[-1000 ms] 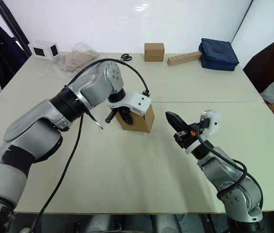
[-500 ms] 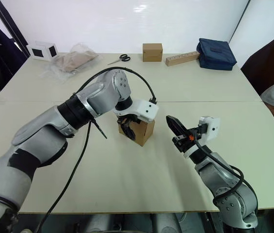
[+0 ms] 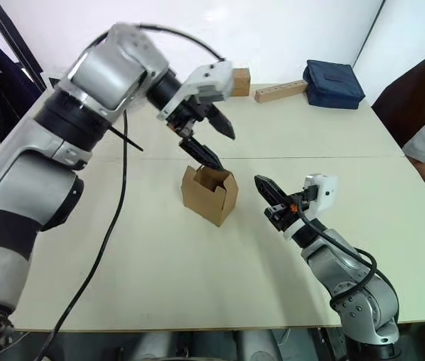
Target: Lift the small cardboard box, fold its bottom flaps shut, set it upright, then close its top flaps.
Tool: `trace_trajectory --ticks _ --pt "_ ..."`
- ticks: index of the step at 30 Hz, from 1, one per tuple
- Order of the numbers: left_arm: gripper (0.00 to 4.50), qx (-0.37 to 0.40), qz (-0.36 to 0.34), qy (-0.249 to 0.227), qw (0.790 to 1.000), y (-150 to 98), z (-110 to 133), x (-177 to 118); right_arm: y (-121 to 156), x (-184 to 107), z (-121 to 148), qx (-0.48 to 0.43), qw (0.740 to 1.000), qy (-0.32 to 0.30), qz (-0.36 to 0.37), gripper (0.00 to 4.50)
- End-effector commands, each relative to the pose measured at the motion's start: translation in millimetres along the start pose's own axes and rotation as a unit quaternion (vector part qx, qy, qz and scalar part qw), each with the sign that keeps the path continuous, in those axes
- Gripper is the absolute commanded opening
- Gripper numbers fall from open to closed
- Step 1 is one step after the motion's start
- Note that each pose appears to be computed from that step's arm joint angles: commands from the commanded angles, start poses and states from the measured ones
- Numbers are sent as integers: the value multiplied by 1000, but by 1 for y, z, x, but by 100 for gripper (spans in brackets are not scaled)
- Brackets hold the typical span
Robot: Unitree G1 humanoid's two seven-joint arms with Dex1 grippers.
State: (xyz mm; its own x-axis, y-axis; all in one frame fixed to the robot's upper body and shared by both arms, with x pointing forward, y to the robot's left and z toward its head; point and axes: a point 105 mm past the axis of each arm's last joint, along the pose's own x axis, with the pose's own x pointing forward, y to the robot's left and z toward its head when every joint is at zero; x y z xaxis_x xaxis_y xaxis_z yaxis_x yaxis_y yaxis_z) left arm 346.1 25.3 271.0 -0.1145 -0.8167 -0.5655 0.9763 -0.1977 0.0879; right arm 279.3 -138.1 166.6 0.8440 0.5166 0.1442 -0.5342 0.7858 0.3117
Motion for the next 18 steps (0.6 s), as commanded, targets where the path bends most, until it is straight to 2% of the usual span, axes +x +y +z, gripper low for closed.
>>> trace_trajectory --ticks 1,2,5,7,8,9,10,11,15,18 --pt "377 -12 67 -81 994 17 0 -13 5 4 11 -34 999 -17 4 0" --pt "326 -13 77 -86 993 19 -2 -13 5 4 12 -38 999 -18 1 0" --pt "221 -42 149 -158 975 39 -19 -19 4 5 8 -25 1000 -18 -5 0" --pt "133 -96 235 -211 944 58 -49 -31 0 9 -3 -49 999 -1 -22 0" --pt "106 -112 269 -222 930 64 -61 -36 -1 10 -8 -61 998 8 -27 0" --pt "58 -130 300 -223 918 67 -77 -39 0 12 -11 -69 997 17 -28 0" --pt "22 -137 317 -205 916 67 -94 -36 0 13 -12 -80 996 22 -34 0" --pt "2 -144 325 -194 914 66 -106 -33 0 13 -12 -85 995 26 -36 0" --pt "2 -170 325 -149 918 56 -146 -14 -14 9 -29 -118 987 78 -75 0" --pt "2 -189 304 -127 925 45 -167 3 -9 10 -42 -107 986 106 -64 0"
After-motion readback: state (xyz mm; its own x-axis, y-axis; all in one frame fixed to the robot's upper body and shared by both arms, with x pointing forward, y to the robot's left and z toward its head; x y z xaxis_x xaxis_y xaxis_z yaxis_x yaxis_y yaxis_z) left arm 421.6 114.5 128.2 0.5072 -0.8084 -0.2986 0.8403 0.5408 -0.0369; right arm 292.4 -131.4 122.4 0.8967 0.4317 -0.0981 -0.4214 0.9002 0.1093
